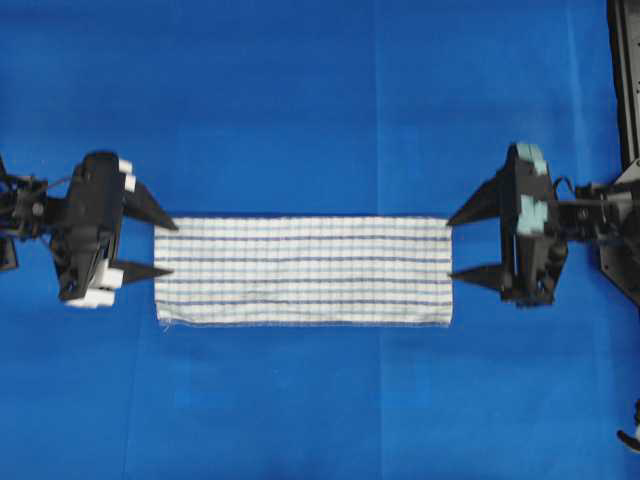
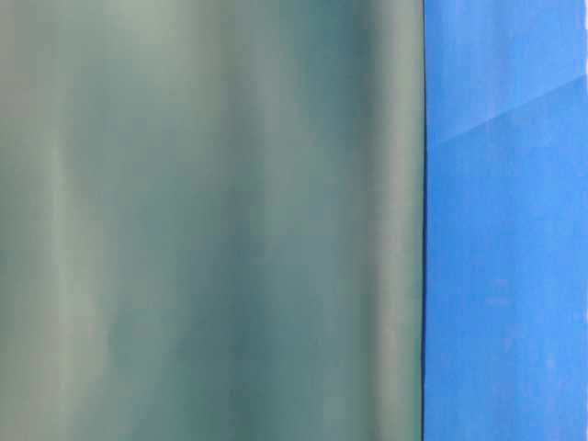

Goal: Fold the blue towel.
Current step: 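Reposition both grippers and grasp the folded towel's short ends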

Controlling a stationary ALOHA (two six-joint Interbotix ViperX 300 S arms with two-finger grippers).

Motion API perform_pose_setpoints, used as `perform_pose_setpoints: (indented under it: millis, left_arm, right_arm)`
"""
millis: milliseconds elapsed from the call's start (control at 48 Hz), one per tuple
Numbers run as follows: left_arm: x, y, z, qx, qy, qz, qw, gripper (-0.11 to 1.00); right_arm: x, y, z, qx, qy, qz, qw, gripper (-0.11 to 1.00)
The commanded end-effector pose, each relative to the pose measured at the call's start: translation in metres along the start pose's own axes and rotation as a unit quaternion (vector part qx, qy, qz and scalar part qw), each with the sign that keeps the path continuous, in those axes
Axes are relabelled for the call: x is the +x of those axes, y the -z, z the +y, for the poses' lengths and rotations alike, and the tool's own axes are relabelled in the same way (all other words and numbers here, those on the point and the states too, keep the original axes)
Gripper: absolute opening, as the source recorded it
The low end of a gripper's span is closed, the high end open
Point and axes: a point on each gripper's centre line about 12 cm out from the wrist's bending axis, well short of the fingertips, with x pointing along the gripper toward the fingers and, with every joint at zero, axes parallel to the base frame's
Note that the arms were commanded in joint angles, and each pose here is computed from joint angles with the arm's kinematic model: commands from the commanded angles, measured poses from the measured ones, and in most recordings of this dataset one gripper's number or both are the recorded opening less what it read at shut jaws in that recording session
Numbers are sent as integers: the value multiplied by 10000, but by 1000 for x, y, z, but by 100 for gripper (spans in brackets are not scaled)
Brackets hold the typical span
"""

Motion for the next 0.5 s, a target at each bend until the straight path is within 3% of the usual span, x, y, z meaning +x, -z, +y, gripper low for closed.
perform_pose_setpoints:
  millis: [0, 208, 479]
  left_arm:
    - [2, -3, 7, -61, -101, -17, 9999, 64]
    - [16, 14, 23, -241, -333, 378, 9984, 64]
    - [33, 35, 44, -377, -598, 813, 9942, 64]
  right_arm:
    - [-1, -9, -9, 5, 139, -112, 9998, 84]
    - [8, -6, -28, 32, 462, 52, 9989, 84]
    - [30, 4, -42, 81, 642, 163, 9978, 84]
